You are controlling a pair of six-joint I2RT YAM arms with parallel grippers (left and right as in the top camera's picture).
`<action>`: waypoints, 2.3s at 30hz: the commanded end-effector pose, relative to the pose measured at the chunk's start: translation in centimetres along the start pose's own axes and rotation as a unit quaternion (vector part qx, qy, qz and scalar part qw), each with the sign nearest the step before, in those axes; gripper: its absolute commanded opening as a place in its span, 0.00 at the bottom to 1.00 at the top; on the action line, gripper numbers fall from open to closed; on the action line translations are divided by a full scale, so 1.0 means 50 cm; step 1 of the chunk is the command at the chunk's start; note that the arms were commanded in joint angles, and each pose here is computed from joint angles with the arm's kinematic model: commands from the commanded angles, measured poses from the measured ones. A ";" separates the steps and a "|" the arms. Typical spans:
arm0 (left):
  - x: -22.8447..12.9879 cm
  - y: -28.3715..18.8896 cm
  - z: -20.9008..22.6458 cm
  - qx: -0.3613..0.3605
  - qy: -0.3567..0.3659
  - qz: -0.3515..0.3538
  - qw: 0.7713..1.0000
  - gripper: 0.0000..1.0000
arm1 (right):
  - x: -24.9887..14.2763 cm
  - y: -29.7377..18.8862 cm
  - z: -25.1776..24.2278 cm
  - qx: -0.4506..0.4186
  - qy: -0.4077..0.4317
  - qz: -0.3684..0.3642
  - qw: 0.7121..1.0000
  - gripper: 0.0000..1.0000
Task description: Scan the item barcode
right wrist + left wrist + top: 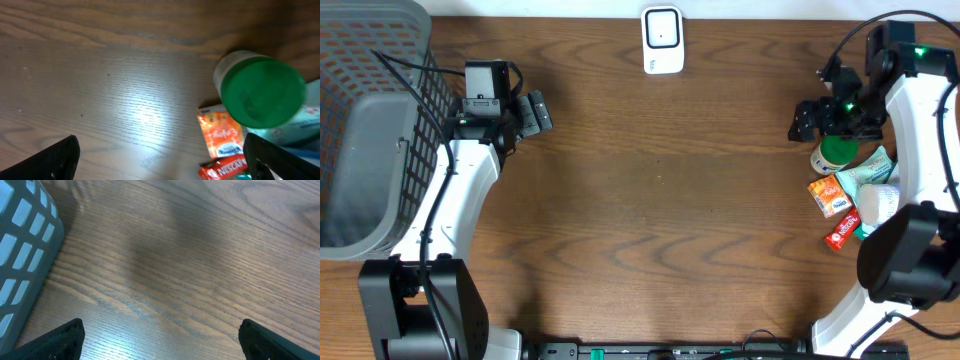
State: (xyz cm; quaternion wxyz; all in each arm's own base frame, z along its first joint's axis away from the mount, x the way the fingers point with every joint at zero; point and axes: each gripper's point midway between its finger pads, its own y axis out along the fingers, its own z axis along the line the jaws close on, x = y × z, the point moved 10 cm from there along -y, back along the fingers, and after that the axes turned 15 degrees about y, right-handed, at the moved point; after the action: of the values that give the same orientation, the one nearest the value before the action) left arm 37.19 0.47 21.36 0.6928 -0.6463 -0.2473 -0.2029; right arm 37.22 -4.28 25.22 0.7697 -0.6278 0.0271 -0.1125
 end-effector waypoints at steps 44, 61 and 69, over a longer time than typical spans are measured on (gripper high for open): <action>-0.010 0.013 0.004 0.006 -0.003 0.011 1.000 0.98 | -0.665 -0.214 0.020 0.040 -0.249 -0.629 0.735 0.99; -0.010 0.013 0.004 0.006 -0.003 0.011 1.000 0.98 | -0.505 -0.084 0.017 0.058 -0.197 -0.782 0.588 0.99; -0.010 0.013 0.004 0.006 -0.003 0.011 1.000 0.99 | -0.484 -0.025 -0.016 0.104 -0.053 -0.786 0.607 0.99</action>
State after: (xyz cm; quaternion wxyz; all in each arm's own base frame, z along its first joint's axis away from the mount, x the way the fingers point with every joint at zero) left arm 37.19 0.47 21.36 0.6928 -0.6463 -0.2473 -0.2029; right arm 13.25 0.14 24.41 0.4294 -0.3494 -0.5720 -0.6053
